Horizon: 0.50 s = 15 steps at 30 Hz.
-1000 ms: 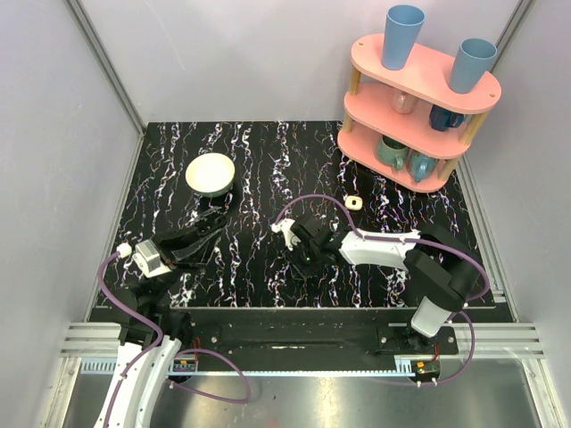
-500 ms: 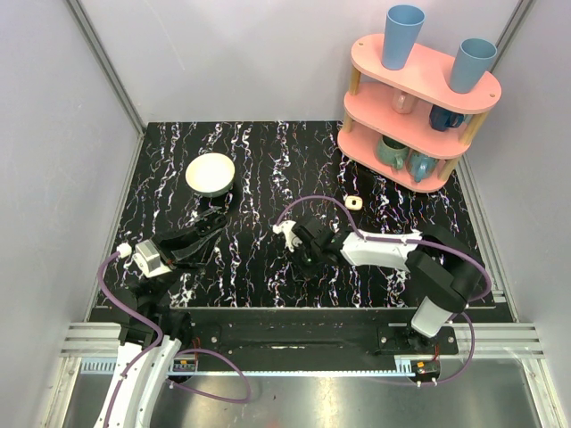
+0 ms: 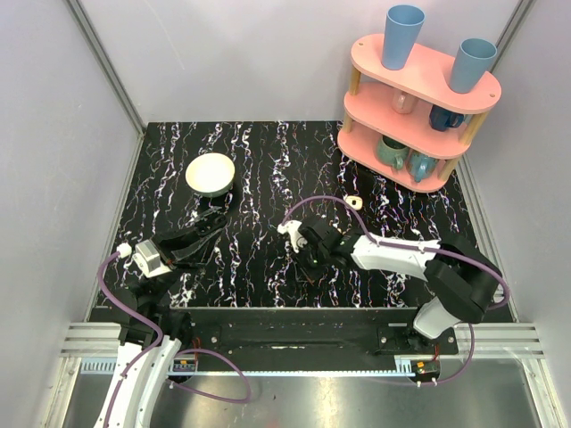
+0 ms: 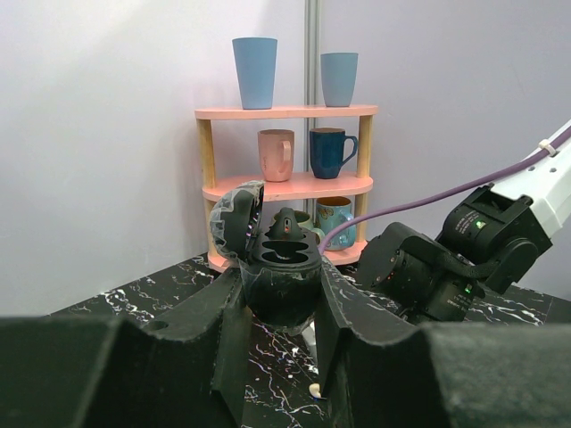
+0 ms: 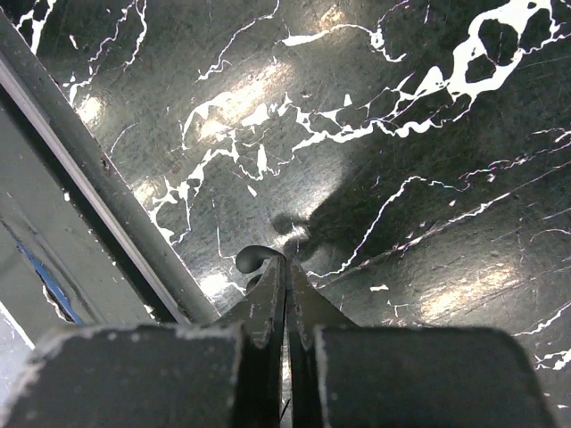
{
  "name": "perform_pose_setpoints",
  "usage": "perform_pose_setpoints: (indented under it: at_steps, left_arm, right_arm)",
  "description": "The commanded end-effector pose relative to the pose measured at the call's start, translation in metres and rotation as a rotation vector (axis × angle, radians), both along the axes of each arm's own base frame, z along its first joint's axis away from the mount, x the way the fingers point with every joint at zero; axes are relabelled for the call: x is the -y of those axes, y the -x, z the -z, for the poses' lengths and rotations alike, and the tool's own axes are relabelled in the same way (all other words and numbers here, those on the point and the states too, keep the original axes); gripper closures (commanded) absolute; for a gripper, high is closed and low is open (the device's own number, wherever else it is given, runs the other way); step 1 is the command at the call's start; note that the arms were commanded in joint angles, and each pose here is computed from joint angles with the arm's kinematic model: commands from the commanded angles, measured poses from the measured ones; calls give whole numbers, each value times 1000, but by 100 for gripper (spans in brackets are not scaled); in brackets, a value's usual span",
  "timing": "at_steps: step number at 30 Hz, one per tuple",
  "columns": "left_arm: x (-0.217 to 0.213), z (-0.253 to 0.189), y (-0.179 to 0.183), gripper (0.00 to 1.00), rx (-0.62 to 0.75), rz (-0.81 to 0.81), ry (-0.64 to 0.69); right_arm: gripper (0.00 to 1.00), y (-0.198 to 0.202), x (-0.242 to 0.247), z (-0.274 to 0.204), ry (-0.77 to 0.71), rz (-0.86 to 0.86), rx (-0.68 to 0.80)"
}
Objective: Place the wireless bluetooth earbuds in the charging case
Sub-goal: Pick up the left earbud from the center of the board.
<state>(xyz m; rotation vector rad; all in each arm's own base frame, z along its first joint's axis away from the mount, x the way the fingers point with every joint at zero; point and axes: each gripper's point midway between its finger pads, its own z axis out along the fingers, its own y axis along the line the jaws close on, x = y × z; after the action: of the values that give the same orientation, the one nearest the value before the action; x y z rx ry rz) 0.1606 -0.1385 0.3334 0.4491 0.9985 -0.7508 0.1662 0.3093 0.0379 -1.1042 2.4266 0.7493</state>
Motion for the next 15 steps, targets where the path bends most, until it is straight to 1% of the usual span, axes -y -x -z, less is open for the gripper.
perform_pose_setpoints:
  at_steps: [1,4,7,10,15]
  left_arm:
    - [-3,-11,2,94,36,-15,17]
    - [-3,-11,3,95,38,-13,15]
    - [-2,-10,2,95,32,-10,13]
    - [-1,-9,2,95,16,2,14]
    - [2,-7,-4,100,-58,9,-9]
  right_arm:
    - [99,-4,-6,-16,-45,23,35]
    - [100,-15,-7,-34,-72,56,97]
    - [100,-28,-13,-72,-143,76,191]
    - [100,-38,-15,-124,-212,72,330]
    - [100,-48,-10,-190,-236,72,550]
